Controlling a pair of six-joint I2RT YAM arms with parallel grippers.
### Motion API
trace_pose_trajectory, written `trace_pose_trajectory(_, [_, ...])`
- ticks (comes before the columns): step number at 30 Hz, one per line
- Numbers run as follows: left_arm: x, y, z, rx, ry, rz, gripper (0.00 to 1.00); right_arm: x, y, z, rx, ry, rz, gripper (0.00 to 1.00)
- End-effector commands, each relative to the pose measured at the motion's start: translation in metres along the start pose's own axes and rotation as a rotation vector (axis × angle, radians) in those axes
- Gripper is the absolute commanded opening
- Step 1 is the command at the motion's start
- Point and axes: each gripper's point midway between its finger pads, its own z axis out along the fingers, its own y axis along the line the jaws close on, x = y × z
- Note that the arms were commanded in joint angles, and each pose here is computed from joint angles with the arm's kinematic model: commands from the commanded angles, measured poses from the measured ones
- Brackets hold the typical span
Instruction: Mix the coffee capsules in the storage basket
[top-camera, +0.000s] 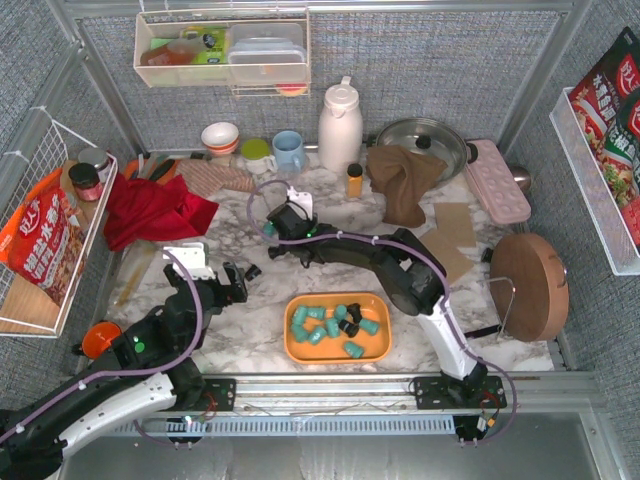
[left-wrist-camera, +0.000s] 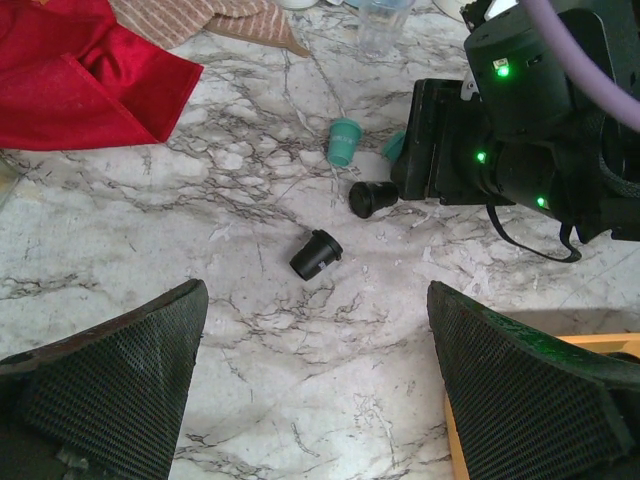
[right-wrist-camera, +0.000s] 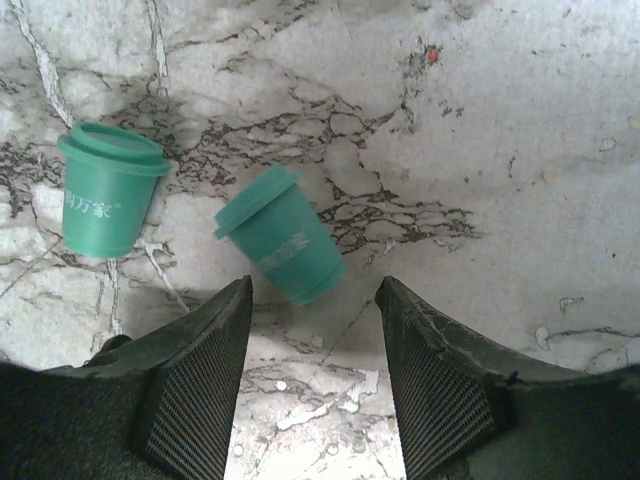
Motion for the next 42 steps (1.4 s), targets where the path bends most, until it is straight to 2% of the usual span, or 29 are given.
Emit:
trace_pose_trajectory(1, [-0.003, 0.002, -0.001, -0.013, -0.010, -0.004, 0.99, -0.004, 0.002, 0.006, 0.005, -0.021, -0.003, 0.58])
trace_pose_trajectory(6, [-0.003, 0.002, -0.001, -0.013, -0.010, -0.005, 0.99, -0.004, -0.002, 0.012, 0.007, -0.018, -0.024, 0.56])
trace_pose_trajectory(11, [-0.003, 0.003, -0.001, -0.015, -0.010, -0.004, 0.99, -0.004, 0.005, 0.015, -0.097, 0.027, -0.141, 0.55])
trace_pose_trajectory(18, [-0.004, 0.003, -0.001, -0.016, -0.014, -0.005, 0.99, 0.001, -0.019, 0.008, -0.077, 0.111, -0.217, 0.57])
trace_pose_trajectory(24, [-0.003, 0.003, 0.000, -0.017, -0.012, -0.003, 0.99, 0.011, -0.015, 0.010, -0.247, 0.207, -0.355, 0.60])
trace_pose_trajectory(30, [-0.003, 0.004, 0.000, -0.021, -0.015, -0.001, 0.99, 0.017, -0.017, 0.018, -0.311, 0.240, -0.505, 0.61])
trace_pose_trajectory(34, [-0.003, 0.004, 0.000, -0.022, -0.015, -0.002, 0.99, 0.022, -0.013, 0.021, -0.377, 0.304, -0.481, 0.61])
trace_pose_trajectory(39, [-0.002, 0.004, 0.000, -0.024, -0.016, -0.004, 0.99, 0.022, -0.016, 0.025, -0.346, 0.300, -0.457, 0.58])
trace_pose_trajectory(42, [-0.002, 0.004, 0.001, -0.026, -0.015, -0.002, 0.99, 0.023, -0.016, 0.027, -0.342, 0.301, -0.449, 0.48])
